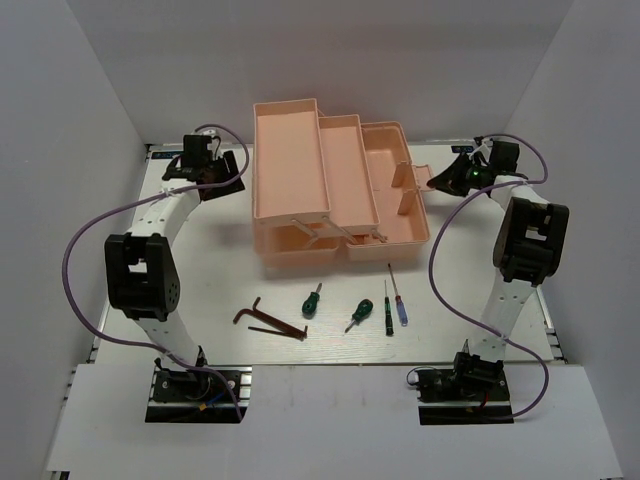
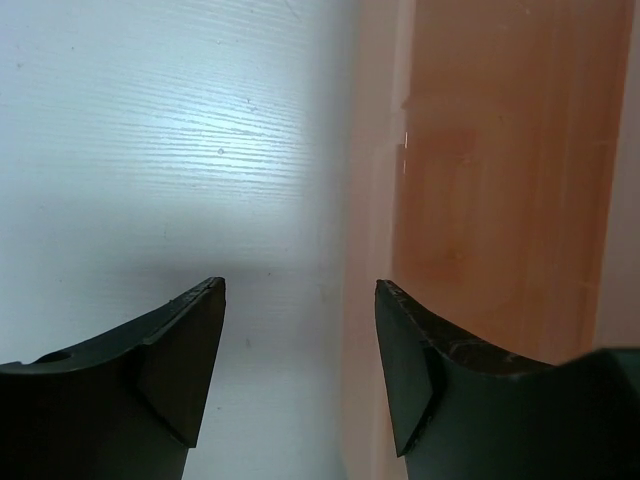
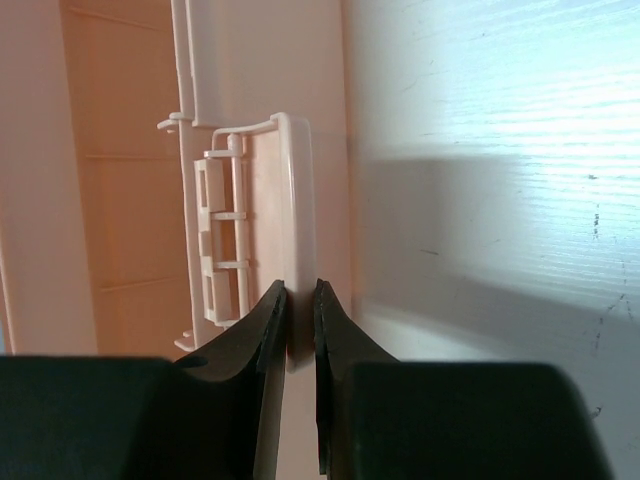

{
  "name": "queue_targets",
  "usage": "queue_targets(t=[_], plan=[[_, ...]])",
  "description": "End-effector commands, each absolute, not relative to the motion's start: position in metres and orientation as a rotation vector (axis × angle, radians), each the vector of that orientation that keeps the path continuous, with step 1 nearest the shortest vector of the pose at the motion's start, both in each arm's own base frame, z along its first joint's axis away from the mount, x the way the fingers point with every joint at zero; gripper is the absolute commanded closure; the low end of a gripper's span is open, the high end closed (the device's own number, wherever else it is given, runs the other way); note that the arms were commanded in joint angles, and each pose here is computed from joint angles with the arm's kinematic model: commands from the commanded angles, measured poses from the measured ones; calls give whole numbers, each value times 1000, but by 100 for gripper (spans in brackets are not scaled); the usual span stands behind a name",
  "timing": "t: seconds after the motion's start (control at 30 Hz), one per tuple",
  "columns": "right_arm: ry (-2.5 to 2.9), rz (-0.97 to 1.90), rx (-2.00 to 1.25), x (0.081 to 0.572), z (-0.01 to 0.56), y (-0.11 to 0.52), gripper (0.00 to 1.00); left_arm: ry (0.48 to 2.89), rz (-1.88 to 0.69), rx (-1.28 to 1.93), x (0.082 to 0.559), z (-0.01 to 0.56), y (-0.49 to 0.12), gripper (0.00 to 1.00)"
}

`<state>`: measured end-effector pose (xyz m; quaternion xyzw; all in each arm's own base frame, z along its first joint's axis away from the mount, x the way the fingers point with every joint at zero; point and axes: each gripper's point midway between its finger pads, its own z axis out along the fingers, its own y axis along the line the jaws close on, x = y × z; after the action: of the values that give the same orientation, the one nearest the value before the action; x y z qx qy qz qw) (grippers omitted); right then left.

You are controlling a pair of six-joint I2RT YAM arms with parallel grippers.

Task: Sort the tools into containers

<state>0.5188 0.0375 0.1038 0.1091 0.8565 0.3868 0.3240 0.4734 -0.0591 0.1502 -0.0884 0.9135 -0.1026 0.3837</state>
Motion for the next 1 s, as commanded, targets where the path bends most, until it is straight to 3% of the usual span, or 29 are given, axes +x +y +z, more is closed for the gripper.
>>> queue_targets(t=[0.0,0.17,0.2,0.23,0.33,0.43,0.53,0.6,0.67,0.73,0.77,0.8,0.83,0.87,0.93,0.97], plan=[[2233,952,313,523,105,22,100,2263,-251,-241,468,179,-49,28],[2238,955,297,520,105,24,100,2240,-237,-276,465,190,-38,28],[2234,959,288,520,108,25,96,2228,-229,-294,465,194,-36,28],[2242,977,284,517,108,27,69,2209,-206,-304,460,204,-32,28],[2226,948,219,515,120,25,31,2124,-178,-346,449,237,-21,26],[2232,856,151,503,135,17,9,2042,-207,-320,423,266,-25,20],[2234,651,84,483,151,-3,9,1980,-295,-254,403,278,-41,17],[2260,523,46,457,145,-14,9,1915,-418,-161,383,298,-61,22],[2168,472,-84,435,180,-9,9,1949,-487,-116,365,278,-73,45],[2248,575,-131,392,154,8,12,1960,-586,-48,341,267,-89,66],[2185,590,-259,376,177,19,57,1973,-655,2,331,262,-101,82],[2188,649,-306,358,175,31,82,1994,-678,11,323,254,-104,88],[2265,725,-311,328,160,44,100,2042,-678,23,311,239,-104,93],[2210,695,-403,307,171,56,100,2069,-680,14,304,231,-104,98],[2269,704,-456,272,142,71,100,2135,-683,23,286,208,-106,98],[2184,650,-540,261,159,79,100,2130,-683,45,277,207,-108,94]])
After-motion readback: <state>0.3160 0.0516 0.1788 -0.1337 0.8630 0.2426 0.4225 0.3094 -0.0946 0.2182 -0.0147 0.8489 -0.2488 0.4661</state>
